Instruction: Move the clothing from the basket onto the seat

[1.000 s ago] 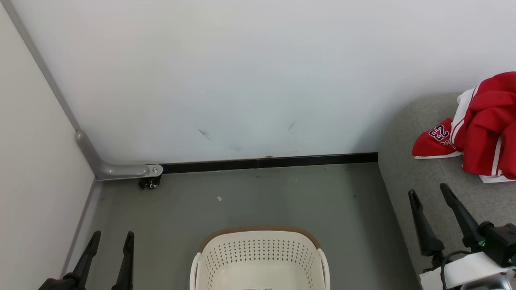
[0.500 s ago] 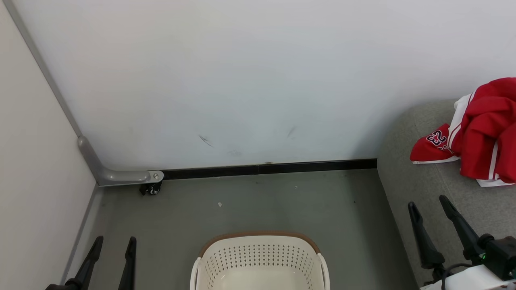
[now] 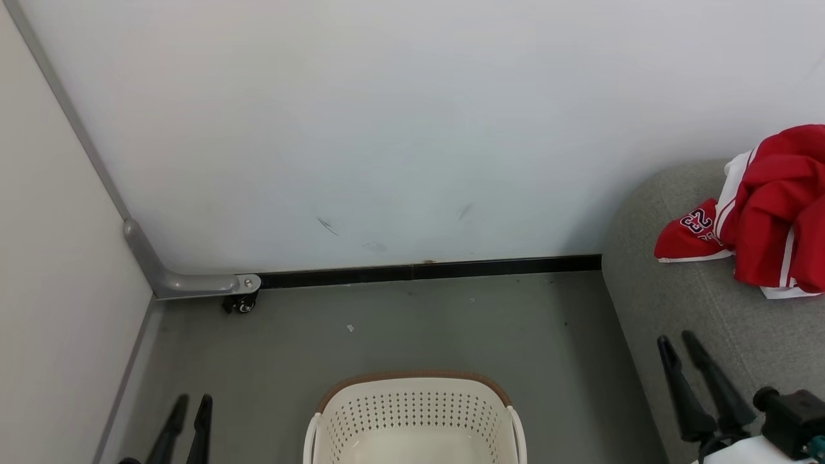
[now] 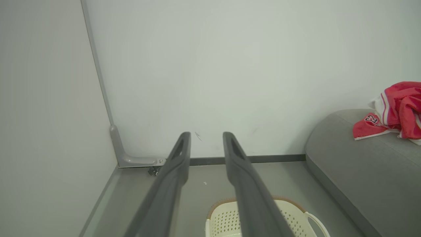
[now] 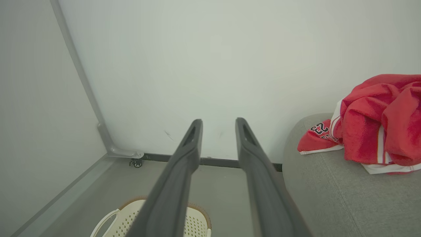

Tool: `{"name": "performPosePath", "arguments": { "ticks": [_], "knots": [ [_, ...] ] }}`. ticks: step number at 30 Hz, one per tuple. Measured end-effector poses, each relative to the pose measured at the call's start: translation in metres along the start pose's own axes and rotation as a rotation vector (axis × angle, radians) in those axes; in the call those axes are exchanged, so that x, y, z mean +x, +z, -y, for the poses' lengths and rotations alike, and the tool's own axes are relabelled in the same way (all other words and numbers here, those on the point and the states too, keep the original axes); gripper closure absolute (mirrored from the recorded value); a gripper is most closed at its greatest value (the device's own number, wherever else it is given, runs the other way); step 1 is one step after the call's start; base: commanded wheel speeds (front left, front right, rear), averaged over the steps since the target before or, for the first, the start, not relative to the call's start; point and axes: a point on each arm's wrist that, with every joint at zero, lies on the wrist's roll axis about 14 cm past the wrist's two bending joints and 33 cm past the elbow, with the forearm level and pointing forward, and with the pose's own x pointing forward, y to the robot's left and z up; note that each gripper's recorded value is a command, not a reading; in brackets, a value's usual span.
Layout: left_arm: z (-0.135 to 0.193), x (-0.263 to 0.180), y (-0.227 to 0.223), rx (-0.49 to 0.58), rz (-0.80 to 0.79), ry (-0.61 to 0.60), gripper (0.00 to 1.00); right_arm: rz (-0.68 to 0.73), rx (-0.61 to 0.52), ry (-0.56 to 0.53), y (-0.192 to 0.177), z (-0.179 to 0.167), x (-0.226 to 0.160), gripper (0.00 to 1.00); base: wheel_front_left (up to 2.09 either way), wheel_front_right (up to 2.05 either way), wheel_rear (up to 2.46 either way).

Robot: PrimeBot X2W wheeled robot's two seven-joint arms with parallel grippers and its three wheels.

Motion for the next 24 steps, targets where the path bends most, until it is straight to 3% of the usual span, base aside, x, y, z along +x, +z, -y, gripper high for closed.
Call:
{"name": "performPosePath", "arguments": {
  "ticks": [6,24],
  "knots": [
    [0.006,-0.009,-0.025,-0.046,-0.072,0.017,1.00,-0.092,0.043,-0.010,-0.028,-0.006,-0.014,1.00,0.00,0.00,0.00],
    [-0.004,-0.008,-0.040,-0.275,-0.140,0.087,1.00,-0.099,0.327,-0.089,-0.034,-0.001,-0.015,1.00,0.00,0.00,0.00]
  ]
}}
